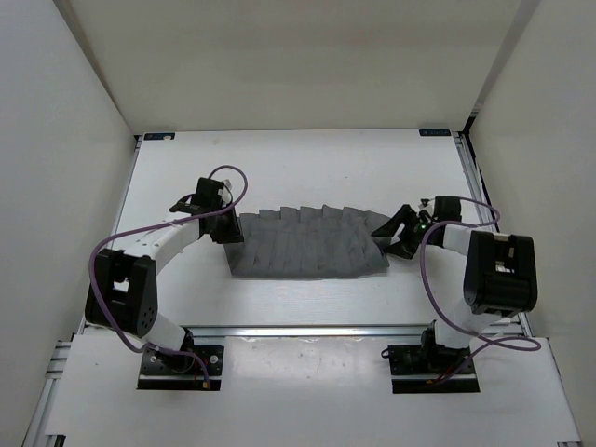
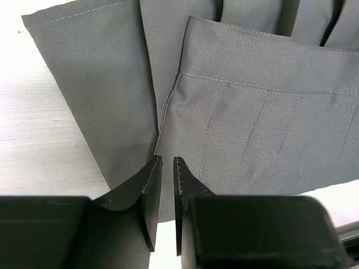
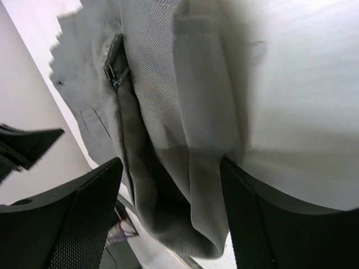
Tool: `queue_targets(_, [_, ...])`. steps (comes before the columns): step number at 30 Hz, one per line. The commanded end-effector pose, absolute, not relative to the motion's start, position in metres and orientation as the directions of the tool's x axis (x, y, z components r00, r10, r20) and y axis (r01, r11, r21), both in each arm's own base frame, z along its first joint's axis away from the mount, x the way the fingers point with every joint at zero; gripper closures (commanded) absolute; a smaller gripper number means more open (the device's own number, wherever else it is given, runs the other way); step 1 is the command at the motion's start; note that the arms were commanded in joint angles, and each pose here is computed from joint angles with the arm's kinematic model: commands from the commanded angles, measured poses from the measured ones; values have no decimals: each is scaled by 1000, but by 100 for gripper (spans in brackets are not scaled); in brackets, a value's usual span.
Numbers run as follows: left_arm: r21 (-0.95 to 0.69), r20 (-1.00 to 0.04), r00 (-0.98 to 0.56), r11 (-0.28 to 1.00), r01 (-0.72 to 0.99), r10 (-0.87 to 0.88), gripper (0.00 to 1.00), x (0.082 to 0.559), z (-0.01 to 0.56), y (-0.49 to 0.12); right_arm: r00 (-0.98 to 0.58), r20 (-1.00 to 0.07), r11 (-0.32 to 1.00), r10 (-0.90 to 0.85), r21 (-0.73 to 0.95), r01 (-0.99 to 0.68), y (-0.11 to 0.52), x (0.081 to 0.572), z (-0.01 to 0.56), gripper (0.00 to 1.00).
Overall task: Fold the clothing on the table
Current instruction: Fold the skirt
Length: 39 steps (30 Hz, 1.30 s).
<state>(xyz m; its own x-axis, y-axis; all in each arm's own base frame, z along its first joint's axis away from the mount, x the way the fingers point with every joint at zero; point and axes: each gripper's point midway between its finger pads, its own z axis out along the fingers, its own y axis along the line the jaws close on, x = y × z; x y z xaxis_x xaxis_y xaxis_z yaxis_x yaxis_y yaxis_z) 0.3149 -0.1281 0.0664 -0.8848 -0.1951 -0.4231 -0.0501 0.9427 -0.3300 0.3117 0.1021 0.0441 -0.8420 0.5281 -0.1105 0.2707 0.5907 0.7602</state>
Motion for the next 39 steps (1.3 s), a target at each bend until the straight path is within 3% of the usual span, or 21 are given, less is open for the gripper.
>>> queue_targets(1, [-329,-460,-865,943,-47,-203,74,315,79,-126,-890,-161,599,427,787,145,120,324,53,24])
queue_targets(4, [-328,-455,-867,943,-50,-204,75,312,78,-125,-924,-153,637,350,762,115,133,318,45,27])
queue_targets(7, [-330,-452,-868,943,-48,-203,75,311,76,-124,-945,-154,692,288,715,95,140,314,40,45])
queue_targets(8, [-334,-443,-871,941,-58,-211,75,310,72,-123,-946,-165,707,278,702,85,140,314,40,67])
queue_targets(10, [-336,-443,-871,940,-56,-211,78,311,70,-124,-940,-172,745,296,657,114,131,310,36,96])
queue_targets(11, [-342,-445,-872,939,-44,-203,80,310,69,-128,-933,-182,754,310,645,124,125,308,38,100])
queue_targets(19, [-362,-403,-900,932,-11,-167,83,288,37,-159,-891,-268,791,367,594,147,96,306,63,99])
queue_targets(27, [-384,-402,-909,922,56,-112,83,279,31,-195,-856,-433,849,281,528,12,122,311,128,100])
queue_targets(33, [-400,-437,-891,914,68,-125,83,292,54,-198,-886,-383,869,261,493,43,121,303,109,100])
queue_targets(39, [-407,-444,-888,910,77,-124,84,295,60,-201,-866,-458,857,203,510,-69,158,322,151,100])
